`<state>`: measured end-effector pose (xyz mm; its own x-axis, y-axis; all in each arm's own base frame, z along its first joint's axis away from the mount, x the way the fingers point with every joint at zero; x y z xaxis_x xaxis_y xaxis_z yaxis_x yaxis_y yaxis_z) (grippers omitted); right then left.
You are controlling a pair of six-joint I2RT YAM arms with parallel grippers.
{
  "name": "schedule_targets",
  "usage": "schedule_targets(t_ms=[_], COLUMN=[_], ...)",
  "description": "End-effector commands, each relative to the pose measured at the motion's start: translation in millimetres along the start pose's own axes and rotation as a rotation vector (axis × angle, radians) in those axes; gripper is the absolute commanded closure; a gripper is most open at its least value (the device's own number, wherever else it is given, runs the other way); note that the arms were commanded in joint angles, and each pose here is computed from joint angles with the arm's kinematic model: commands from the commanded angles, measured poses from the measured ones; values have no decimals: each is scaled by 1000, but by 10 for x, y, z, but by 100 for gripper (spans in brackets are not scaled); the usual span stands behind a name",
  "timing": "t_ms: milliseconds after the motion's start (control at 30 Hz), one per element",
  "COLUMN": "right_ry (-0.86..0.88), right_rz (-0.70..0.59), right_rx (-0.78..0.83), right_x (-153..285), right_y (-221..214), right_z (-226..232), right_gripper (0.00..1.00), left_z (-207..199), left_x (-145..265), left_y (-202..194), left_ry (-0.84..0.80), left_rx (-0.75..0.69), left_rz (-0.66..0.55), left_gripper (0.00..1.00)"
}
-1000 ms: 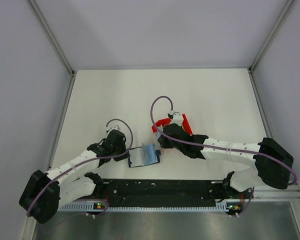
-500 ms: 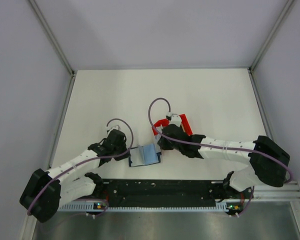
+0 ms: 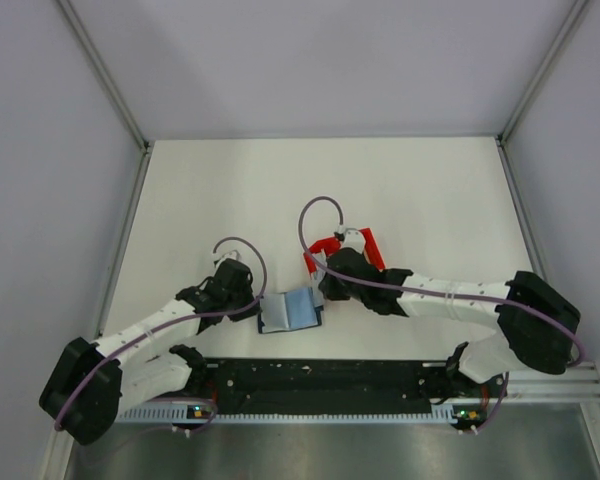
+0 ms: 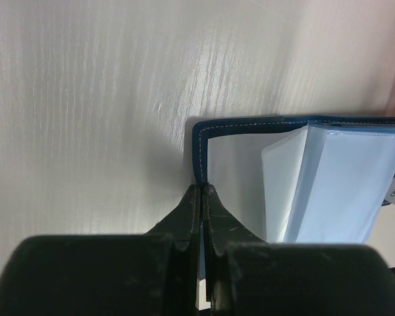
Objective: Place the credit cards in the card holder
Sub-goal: Turn over the card slot in the card holder.
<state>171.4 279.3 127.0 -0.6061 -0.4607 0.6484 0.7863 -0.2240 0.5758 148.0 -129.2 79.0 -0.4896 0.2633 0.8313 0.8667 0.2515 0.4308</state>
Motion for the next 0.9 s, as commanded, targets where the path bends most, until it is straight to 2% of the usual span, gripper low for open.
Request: schedule_targets(t_ms=[0, 267, 467, 633, 700, 867], right_ry=[54, 136, 321, 356, 317, 266], right_rz=[27, 50, 82, 90, 86, 14], right_rx=[4, 10, 33, 83, 79, 95], right_x=[-55, -47, 48, 72, 53, 143], right_y=[-17, -9, 47, 31, 48, 189], right_z=[56, 194, 524, 697, 681, 654], right_gripper=[100, 100, 100, 100, 100, 100], left_z=[62, 53, 30, 14, 8, 4], left_x=[-47, -49, -52, -45, -43, -30], left_y=[-58, -56, -41, -27, -22, -19], left_ry=[24, 13, 2, -7, -10, -17], left_rx=[-6, -3, -1, -3, -5, -6], left_rz=[7, 6, 1, -4, -5, -10], left_gripper=[100, 100, 100, 100, 100, 100])
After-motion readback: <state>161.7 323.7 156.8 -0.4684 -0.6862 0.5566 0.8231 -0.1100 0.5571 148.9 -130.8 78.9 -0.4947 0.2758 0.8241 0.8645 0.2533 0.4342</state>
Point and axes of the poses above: each gripper's point midway between its finger pads, its own x axis back along the fingers, its own z axis along the line the jaws close on, y = z × x, the point moved 7 cm from there along x, back along the fingers, and after that the axes turned 6 degrees about -x, right-handed, at the moved point
